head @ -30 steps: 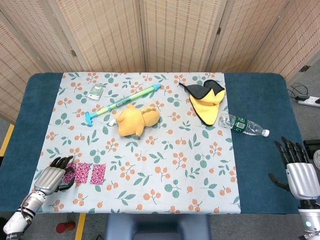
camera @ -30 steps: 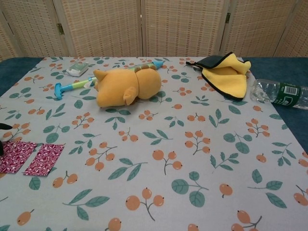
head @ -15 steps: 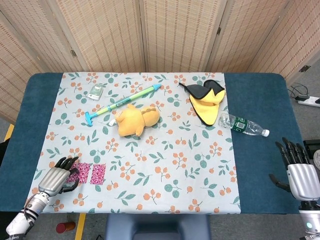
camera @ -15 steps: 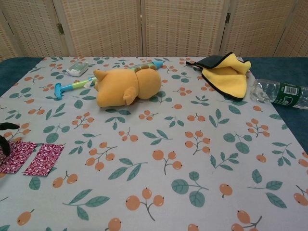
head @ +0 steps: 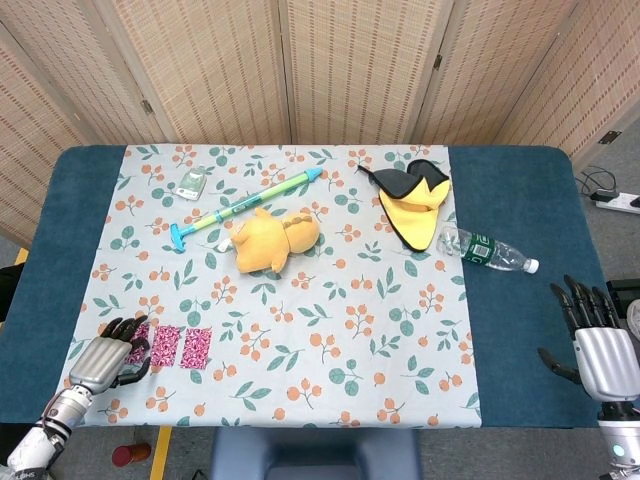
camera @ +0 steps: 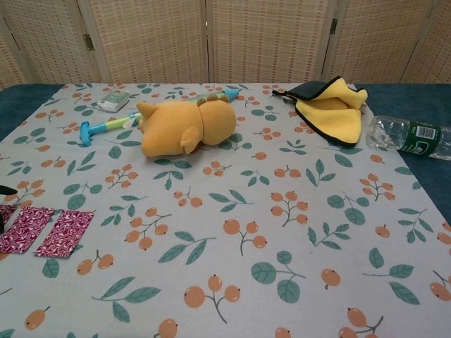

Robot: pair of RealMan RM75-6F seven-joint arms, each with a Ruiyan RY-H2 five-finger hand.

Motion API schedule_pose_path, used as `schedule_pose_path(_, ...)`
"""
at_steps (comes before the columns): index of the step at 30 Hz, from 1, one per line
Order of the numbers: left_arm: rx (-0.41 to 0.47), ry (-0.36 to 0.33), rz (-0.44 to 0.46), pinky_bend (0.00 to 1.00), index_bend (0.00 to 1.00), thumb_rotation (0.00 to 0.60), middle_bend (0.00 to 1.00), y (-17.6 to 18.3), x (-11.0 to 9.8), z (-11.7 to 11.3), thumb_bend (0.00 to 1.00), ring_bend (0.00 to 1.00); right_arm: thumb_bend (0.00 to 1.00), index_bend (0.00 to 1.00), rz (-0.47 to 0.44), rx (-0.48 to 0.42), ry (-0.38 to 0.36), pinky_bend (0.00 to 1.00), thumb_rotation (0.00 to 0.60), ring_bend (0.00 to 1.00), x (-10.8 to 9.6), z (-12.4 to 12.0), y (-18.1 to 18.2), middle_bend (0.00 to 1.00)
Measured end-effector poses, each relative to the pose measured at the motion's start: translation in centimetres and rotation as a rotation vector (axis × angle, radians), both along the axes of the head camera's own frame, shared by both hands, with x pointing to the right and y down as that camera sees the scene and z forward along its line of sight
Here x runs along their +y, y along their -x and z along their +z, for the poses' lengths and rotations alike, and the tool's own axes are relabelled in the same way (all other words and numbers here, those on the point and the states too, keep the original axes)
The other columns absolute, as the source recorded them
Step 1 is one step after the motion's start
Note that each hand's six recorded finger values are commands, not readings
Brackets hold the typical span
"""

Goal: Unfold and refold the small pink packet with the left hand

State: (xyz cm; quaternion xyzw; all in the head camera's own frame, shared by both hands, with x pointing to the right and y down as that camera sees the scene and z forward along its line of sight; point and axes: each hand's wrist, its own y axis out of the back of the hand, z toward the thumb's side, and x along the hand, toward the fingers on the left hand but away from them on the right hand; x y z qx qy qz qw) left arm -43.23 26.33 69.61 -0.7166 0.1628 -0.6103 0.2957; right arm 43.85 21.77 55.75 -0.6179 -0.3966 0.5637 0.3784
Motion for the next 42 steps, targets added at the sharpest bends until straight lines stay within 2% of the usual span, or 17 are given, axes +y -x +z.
schedule_pose_path(12, 0.013, -0.028, -0.006, 0.00, 0.32, 0.115, 0.00, -0.3, -0.5, -0.5, 0.53, 0.00, 0.25, 0.00, 0.004, -0.002, -0.005, 0.00, 0.600, 0.00, 0.1, -0.1, -0.2, 0.00)
schedule_pose_path(17, 0.070, -0.067, 0.002, 0.00, 0.27, 0.200, 0.00, -2.1, -1.5, -1.2, 0.52, 0.00, 0.25, 0.00, 0.004, -0.001, -0.010, 0.00, 0.600, 0.00, 0.1, -0.3, -0.4, 0.00)
schedule_pose_path(19, 0.091, -0.081, 0.021, 0.00, 0.25, 0.214, 0.00, -3.1, -1.9, -1.3, 0.52, 0.00, 0.25, 0.00, 0.008, 0.001, -0.013, 0.00, 0.600, 0.00, 0.1, -0.4, -0.6, 0.00)
schedule_pose_path(22, 0.111, -0.093, 0.058, 0.00, 0.21, 0.250, 0.00, -4.5, -2.5, -1.4, 0.47, 0.00, 0.25, 0.00, 0.013, 0.001, -0.012, 0.00, 0.600, 0.00, 0.1, -0.4, -0.7, 0.00)
schedule_pose_path(24, 0.114, -0.092, 0.088, 0.00, 0.19, 0.269, 0.00, -5.4, -2.6, -1.3, 0.43, 0.00, 0.25, 0.00, 0.016, 0.001, -0.011, 0.00, 0.600, 0.00, 0.1, -0.4, -0.9, 0.00)
schedule_pose_path(29, 0.113, -0.083, 0.149, 0.00, 0.14, 0.274, 0.00, -7.5, -2.8, -0.9, 0.35, 0.00, 0.25, 0.00, 0.020, 0.001, -0.009, 0.00, 0.600, 0.00, 0.0, -0.4, -1.1, 0.00)
schedule_pose_path(34, 0.089, -0.078, 0.170, 0.00, 0.14, 0.274, 0.00, -8.5, -2.8, -0.6, 0.33, 0.00, 0.25, 0.00, 0.020, 0.002, -0.009, 0.00, 0.600, 0.00, -0.1, -0.4, -1.2, 0.00)
schedule_pose_path(42, 0.042, -0.028, 0.171, 0.00, 0.16, 0.283, 0.00, -9.1, -2.1, 0.1, 0.33, 0.00, 0.25, 0.00, 0.015, -0.001, -0.004, 0.00, 0.600, 0.00, -0.1, -0.2, -1.0, 0.00)
